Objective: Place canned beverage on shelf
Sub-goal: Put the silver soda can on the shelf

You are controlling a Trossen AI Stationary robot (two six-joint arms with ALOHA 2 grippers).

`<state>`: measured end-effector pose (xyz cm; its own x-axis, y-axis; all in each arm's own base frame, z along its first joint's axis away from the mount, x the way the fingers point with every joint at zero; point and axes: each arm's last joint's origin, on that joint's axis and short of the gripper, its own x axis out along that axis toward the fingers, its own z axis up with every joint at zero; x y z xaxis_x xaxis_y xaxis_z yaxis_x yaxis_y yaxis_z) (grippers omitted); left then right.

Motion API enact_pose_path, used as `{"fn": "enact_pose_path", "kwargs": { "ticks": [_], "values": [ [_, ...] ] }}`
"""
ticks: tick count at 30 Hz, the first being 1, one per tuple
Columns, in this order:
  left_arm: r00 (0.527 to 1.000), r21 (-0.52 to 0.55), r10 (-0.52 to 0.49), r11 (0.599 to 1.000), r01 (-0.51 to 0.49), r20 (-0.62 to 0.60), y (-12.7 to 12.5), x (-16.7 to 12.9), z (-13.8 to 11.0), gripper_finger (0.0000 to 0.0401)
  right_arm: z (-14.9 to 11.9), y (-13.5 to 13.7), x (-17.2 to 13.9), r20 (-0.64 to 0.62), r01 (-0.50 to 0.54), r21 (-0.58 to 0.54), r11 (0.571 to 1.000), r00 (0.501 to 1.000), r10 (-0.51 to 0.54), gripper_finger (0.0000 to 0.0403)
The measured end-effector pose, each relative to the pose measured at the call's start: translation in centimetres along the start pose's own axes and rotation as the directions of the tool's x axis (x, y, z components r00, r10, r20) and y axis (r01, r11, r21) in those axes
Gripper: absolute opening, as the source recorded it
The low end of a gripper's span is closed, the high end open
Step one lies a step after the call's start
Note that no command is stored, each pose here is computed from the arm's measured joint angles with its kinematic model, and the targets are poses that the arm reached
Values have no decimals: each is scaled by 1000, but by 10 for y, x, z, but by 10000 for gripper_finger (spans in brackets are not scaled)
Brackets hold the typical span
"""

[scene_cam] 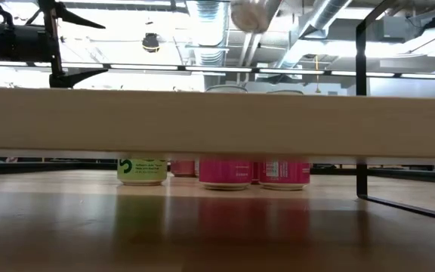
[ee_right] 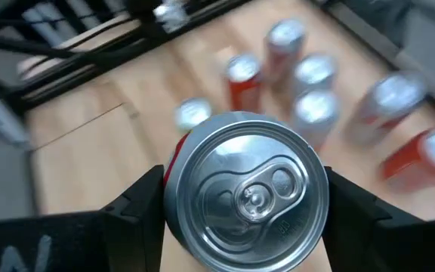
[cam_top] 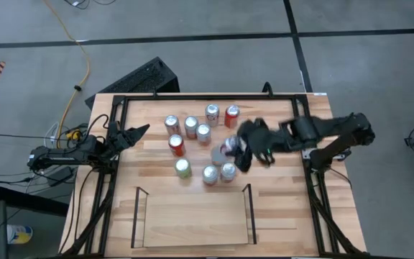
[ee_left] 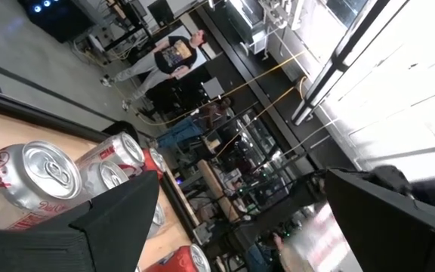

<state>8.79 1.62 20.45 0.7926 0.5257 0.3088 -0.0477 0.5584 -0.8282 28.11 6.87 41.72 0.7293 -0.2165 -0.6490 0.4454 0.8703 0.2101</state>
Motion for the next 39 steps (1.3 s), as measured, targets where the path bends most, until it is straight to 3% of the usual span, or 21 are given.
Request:
{"fn": "enact_pose_path", "kwargs": {
  "ticks": [5, 13, 22, 28, 39],
  "values": [
    [999, -1, -25, 1000, 25, -29, -1, 0, -1, 363, -28, 40, 3, -34, -59, 100, 993, 997, 62, 244],
    [992, -16, -73, 997, 71, -105, -1, 0, -4, 363, -62, 90, 41, -91, -103, 171, 980, 989, 120, 244],
    [947, -66, -188, 982, 177, -259, -4, -2, -9, 363, -39, 102, 53, -130, -88, -14, 996, 988, 85, 248],
    [928, -76, -217, 976, 203, -301, -5, -2, -10, 363, -27, 98, 41, -181, -49, -62, 997, 983, 37, 249],
    [920, -89, -203, 979, 184, -334, -3, -2, -12, 363, -4, 96, 43, -109, -102, -94, 990, 990, 91, 250]
  ]
}}
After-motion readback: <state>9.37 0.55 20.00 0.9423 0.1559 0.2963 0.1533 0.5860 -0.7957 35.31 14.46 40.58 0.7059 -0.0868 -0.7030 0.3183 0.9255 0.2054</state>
